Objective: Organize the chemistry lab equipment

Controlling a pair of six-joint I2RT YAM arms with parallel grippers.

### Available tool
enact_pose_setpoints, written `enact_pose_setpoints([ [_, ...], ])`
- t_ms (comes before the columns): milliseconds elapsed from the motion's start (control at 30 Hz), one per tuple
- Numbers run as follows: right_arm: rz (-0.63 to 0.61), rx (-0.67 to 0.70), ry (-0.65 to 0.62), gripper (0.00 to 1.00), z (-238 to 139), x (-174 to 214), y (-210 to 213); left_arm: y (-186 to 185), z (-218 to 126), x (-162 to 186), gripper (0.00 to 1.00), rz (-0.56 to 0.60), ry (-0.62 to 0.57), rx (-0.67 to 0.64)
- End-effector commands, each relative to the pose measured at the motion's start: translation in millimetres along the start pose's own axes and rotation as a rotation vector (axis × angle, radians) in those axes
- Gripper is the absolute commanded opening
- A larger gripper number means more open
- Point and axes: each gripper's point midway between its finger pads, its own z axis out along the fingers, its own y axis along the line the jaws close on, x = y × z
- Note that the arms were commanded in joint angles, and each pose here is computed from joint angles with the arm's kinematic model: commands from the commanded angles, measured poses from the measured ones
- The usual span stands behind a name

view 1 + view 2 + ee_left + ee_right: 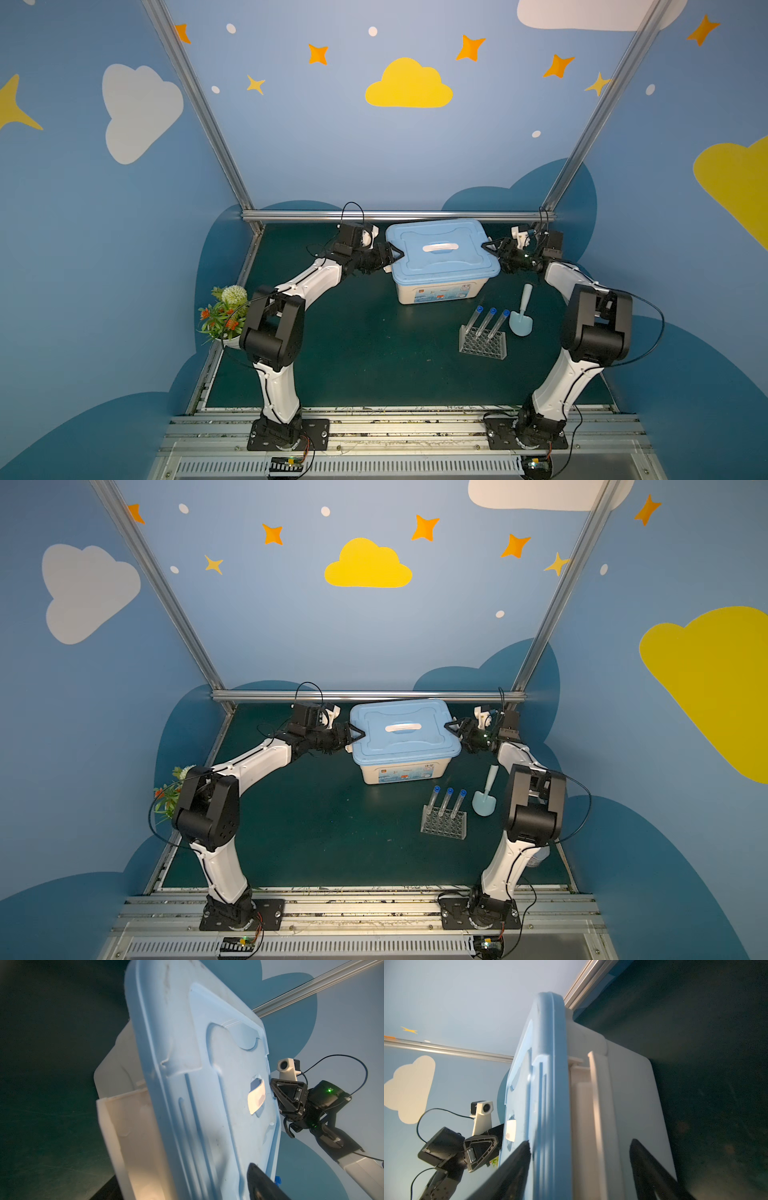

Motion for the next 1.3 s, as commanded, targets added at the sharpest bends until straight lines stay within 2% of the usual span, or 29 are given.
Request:
enact_pose_setpoints([
  [0,-0.043,-0.027,-0.014,0.71,-1.4,-6.1,19.4,-12.7,0.5,-6.4,0.84,0.018,-0.001,0.041],
  [367,-0.174,0.061,-0.011,0.51,-11.9,0.3,53.2,-20.4,-2.4,-11.8,0.77,0.028,-0.007,0.055],
  [500,-0.232,0.096,-0.011,0.52,-16.0,2.7,66.3,-24.0,-5.1,-14.9,0.76,0.033,-0.016,0.058],
  [767,-0.252,0.157,0.034,0.53,-8.9,13.0,61.9,-30.4,-10.7,-19.7,0.73,0.057,-0.028,0.044],
  [1033,-0.327,0.282,0.075,0.45,0.6,23.7,58.1,-30.8,-9.2,-22.4,0.61,0.068,-0.019,0.024],
  [1200,-0.392,0.349,0.102,0.42,6.4,31.3,62.0,-31.8,-6.9,-22.9,0.50,0.073,-0.013,0.015],
  [1267,-0.415,0.375,0.116,0.42,9.7,34.5,62.2,-33.5,-6.2,-23.4,0.49,0.079,-0.010,0.010],
])
